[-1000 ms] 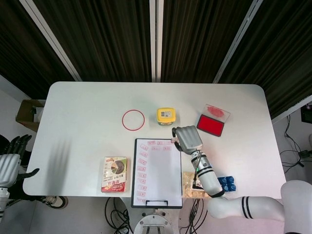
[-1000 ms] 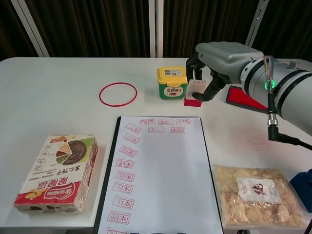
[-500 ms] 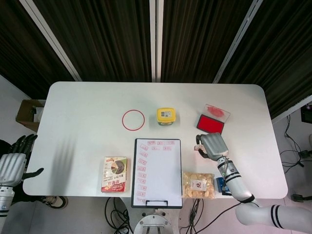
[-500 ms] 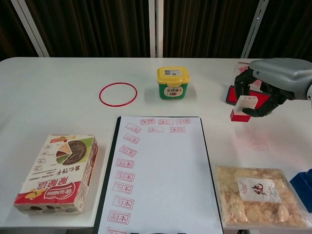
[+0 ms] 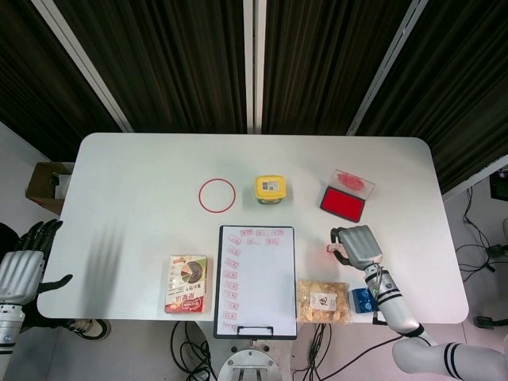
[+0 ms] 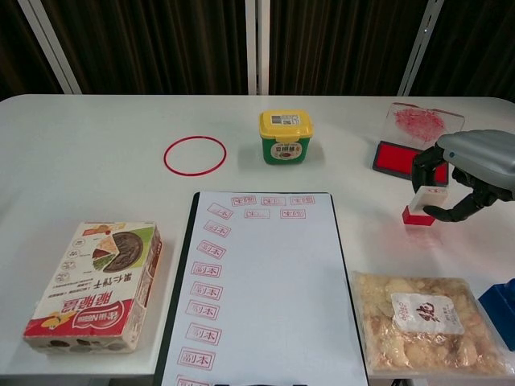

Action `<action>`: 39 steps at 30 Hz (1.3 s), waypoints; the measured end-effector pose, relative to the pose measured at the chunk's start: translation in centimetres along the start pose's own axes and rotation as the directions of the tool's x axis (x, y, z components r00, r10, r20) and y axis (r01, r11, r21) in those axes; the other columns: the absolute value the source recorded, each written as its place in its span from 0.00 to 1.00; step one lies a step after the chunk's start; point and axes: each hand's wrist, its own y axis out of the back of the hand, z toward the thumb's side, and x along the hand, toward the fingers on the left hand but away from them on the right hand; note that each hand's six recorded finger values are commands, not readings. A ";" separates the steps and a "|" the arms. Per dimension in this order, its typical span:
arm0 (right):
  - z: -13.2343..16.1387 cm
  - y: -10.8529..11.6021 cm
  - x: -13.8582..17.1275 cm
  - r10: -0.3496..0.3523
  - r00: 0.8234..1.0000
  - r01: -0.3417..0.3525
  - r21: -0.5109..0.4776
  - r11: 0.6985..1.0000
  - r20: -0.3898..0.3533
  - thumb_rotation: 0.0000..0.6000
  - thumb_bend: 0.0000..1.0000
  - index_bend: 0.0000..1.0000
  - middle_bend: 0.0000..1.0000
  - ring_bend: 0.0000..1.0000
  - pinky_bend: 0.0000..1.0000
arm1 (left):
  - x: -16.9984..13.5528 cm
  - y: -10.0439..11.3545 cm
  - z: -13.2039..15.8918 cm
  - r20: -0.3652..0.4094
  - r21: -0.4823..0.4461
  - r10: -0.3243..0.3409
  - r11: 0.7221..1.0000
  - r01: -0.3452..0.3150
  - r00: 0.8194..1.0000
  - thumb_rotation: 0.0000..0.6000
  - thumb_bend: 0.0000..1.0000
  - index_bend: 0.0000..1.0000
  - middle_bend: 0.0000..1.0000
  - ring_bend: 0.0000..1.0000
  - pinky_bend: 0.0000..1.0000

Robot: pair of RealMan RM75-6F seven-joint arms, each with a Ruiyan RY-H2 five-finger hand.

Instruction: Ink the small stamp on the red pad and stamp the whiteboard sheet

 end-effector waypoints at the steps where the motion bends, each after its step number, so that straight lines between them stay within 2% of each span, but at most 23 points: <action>1: 0.0 -0.2 0.0 0.005 1.000 -0.005 0.002 1.000 0.000 1.00 0.49 1.00 0.95 0.97 1.00 | 0.0 0.0 0.0 -0.001 0.000 0.000 1.000 0.000 1.000 1.00 0.00 0.05 0.06 0.05 0.16; 19: -0.3 -1.2 -0.2 0.049 0.999 -0.050 0.035 0.998 0.018 1.00 0.46 1.00 0.94 0.97 1.00 | 0.0 -0.2 -0.1 -0.001 -0.003 -0.005 1.000 0.005 1.000 1.00 0.00 0.05 0.06 0.05 0.16; 30: -0.5 -1.1 -0.1 0.053 0.998 -0.054 0.037 0.998 0.029 1.00 0.41 0.86 0.83 0.96 1.00 | 0.1 -0.1 -0.1 0.001 -0.001 -0.007 1.000 0.007 1.000 1.00 0.00 0.05 0.06 0.05 0.16; 35: -0.7 -1.2 -0.1 0.066 0.997 -0.068 0.042 0.997 0.043 1.00 0.40 0.83 0.76 0.96 1.00 | 0.1 -0.1 -0.1 0.002 0.001 -0.007 1.000 0.007 1.000 1.00 0.00 0.05 0.06 0.05 0.16; 39: -0.6 -1.2 -0.1 0.071 0.997 -0.072 0.041 0.997 0.043 1.00 0.40 0.80 0.74 0.96 1.00 | 0.2 -0.1 -0.1 0.003 0.000 -0.009 1.000 0.009 1.000 1.00 0.00 0.05 0.06 0.05 0.16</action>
